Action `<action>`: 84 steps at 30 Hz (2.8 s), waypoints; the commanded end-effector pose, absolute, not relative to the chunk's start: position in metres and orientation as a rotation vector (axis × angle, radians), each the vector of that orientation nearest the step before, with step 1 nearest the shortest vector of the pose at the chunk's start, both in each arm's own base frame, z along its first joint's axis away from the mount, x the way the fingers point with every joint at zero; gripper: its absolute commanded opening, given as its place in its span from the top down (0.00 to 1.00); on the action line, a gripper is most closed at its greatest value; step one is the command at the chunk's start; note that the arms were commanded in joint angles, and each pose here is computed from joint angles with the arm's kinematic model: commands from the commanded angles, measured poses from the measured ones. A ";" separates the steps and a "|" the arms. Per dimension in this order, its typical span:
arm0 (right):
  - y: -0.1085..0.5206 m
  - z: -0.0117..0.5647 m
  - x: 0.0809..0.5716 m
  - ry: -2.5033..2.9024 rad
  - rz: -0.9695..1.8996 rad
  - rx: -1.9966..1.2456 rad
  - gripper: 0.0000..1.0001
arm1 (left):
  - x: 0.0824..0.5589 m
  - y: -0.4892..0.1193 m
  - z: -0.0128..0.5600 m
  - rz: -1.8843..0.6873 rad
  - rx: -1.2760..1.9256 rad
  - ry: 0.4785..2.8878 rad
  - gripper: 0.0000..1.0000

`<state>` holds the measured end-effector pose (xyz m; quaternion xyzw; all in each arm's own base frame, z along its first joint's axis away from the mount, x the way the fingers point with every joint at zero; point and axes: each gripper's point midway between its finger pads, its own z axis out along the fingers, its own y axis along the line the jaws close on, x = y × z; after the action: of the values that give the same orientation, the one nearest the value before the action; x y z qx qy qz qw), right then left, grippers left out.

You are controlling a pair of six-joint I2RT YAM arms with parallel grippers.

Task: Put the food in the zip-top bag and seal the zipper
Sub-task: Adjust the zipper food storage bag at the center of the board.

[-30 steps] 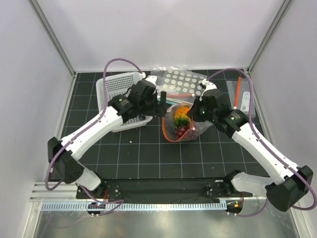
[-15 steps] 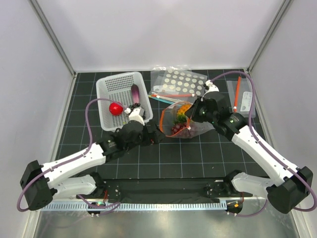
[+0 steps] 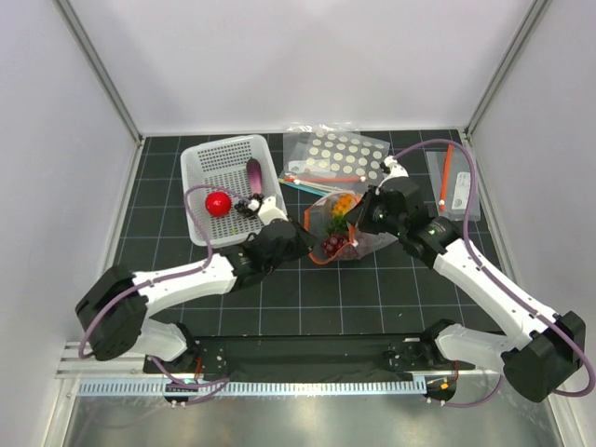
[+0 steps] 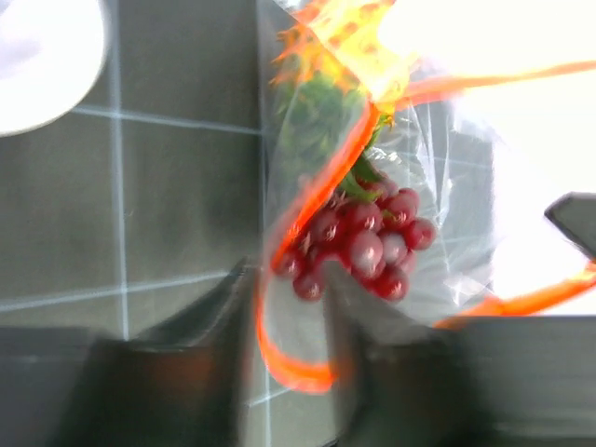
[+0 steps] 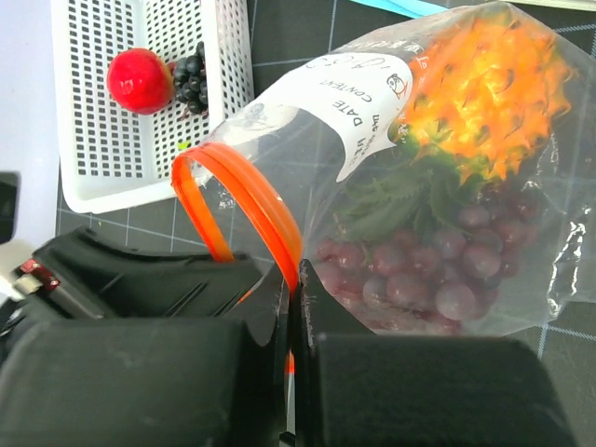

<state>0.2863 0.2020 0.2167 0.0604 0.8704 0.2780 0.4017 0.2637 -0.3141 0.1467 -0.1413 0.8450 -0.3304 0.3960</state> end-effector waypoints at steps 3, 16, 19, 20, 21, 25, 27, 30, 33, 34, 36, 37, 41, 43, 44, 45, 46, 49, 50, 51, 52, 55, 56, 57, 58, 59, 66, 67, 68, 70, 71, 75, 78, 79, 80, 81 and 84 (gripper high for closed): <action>0.207 0.251 0.286 2.087 0.782 0.107 0.99 | 0.282 -0.347 0.176 -0.948 -0.313 2.048 1.00; 0.157 0.249 0.311 2.100 0.342 0.079 0.47 | 0.280 -0.342 0.232 -0.823 -0.048 2.141 1.00; 0.146 0.248 0.316 2.083 0.257 0.093 0.47 | 0.281 -0.343 0.234 -0.816 -0.019 2.169 1.00; 0.145 0.248 0.317 2.080 0.249 0.093 0.47 | 0.283 -0.343 0.235 -0.815 -0.016 2.172 1.00; 0.145 0.246 0.318 2.083 0.237 0.083 0.47 | 0.283 -0.344 0.239 -0.825 -0.005 2.173 1.00; 0.147 0.236 0.322 2.120 0.211 0.061 0.57 | 0.286 -0.343 0.241 -0.820 0.023 2.209 1.00; 0.146 0.233 0.320 2.137 0.197 0.060 0.78 | 0.288 -0.340 0.239 -0.817 0.025 2.227 1.00; 0.151 0.238 0.308 2.133 0.246 0.038 0.99 | 0.288 -0.334 0.240 -0.809 0.035 2.246 1.00; 0.154 0.257 0.287 2.125 0.289 0.022 0.99 | 0.282 -0.332 0.242 -0.802 0.069 2.271 1.00; 0.153 0.259 0.276 2.152 0.280 0.003 0.99 | 0.276 -0.334 0.243 -0.833 0.091 2.285 1.00; 0.160 0.282 0.264 2.128 0.306 -0.010 0.99 | 0.265 -0.337 0.248 -0.886 0.111 2.315 1.00; 0.160 0.283 0.257 2.151 0.298 -0.023 0.99 | 0.259 -0.338 0.253 -0.919 0.117 2.323 1.00; 0.171 0.295 0.261 2.182 0.285 -0.057 0.99 | 0.243 -0.341 0.284 -1.050 0.117 2.304 0.99; 0.181 0.278 0.276 2.267 0.251 -0.101 0.99 | 0.238 -0.342 0.307 -1.100 0.132 2.271 0.98; 0.186 0.270 0.281 2.300 0.259 -0.121 0.99 | 0.241 -0.338 0.312 -1.116 0.126 2.270 0.98; 0.193 0.259 0.285 2.336 0.280 -0.143 0.99 | 0.243 -0.337 0.315 -1.136 0.122 2.274 0.98; 0.203 0.235 0.295 2.403 0.275 -0.173 0.99 | 0.248 -0.336 0.318 -1.158 0.109 2.274 0.98; 0.216 0.203 0.306 2.469 0.261 -0.204 0.99 | 0.273 -0.326 0.293 -1.203 0.029 2.356 0.98; 0.218 0.199 0.308 2.462 0.273 -0.202 0.99 | 0.278 -0.326 0.278 -1.174 0.037 2.394 0.98; 0.217 0.188 0.306 2.473 0.266 -0.198 0.99 | 0.282 -0.324 0.272 -1.149 0.034 2.405 0.99; 0.222 0.189 0.312 2.440 0.290 -0.187 0.99 | 0.285 -0.322 0.267 -1.121 0.029 2.408 0.98; 0.221 0.181 0.318 2.441 0.266 -0.188 0.99 | 0.291 -0.319 0.258 -1.082 0.032 2.415 0.96; 0.220 0.179 0.320 2.443 0.250 -0.191 0.99 | 0.291 -0.319 0.259 -1.080 0.037 2.413 0.96; 0.220 0.179 0.321 2.438 0.251 -0.189 0.99 | 0.292 -0.318 0.260 -1.073 0.046 2.407 0.95; 0.221 0.181 0.322 2.425 0.261 -0.189 0.99 | 0.293 -0.317 0.261 -1.061 0.043 2.400 0.95; 0.220 0.184 0.320 2.414 0.270 -0.187 0.99 | 0.293 -0.315 0.263 -1.052 0.045 2.397 0.94; 0.206 0.220 0.303 2.315 0.328 -0.155 0.99 | 0.286 -0.296 0.285 -0.983 0.096 2.327 0.87; 0.205 0.224 0.300 2.299 0.344 -0.145 0.99 | 0.284 -0.292 0.283 -0.956 0.119 2.328 0.86; 0.202 0.220 0.297 2.295 0.347 -0.138 0.99 | 0.287 -0.290 0.284 -0.934 0.116 2.319 0.85; 0.202 0.240 0.294 2.204 0.423 -0.099 0.99 | 0.292 -0.289 0.280 -0.911 0.119 2.297 0.80; 0.200 0.238 0.290 2.194 0.436 -0.090 0.99 | 0.294 -0.289 0.278 -0.909 0.120 2.287 0.80; 0.190 0.264 0.284 2.071 0.493 -0.020 0.99 | 0.302 -0.300 0.266 -0.936 0.153 2.275 0.77; 0.183 0.269 0.283 2.028 0.487 0.009 0.99 | 0.308 -0.300 0.257 -0.901 0.184 2.274 0.58; 0.182 0.268 0.283 2.025 0.482 0.013 0.99 | 0.312 -0.296 0.254 -0.860 0.170 2.269 0.49; 0.179 0.265 0.284 2.023 0.467 0.023 0.99 | 0.313 -0.290 0.247 -0.822 0.160 2.272 0.42; 0.179 0.267 0.286 2.004 0.472 0.034 0.99 | 0.315 -0.285 0.253 -0.801 0.157 2.235 0.28; 0.176 0.266 0.288 1.968 0.474 0.061 0.99 | 0.320 -0.258 0.255 -0.665 0.091 2.173 0.10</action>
<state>0.2747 0.1785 0.2443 -0.0074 0.8583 0.1835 0.4792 0.3087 -0.2821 0.2292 0.0467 0.8915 -0.2993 0.3368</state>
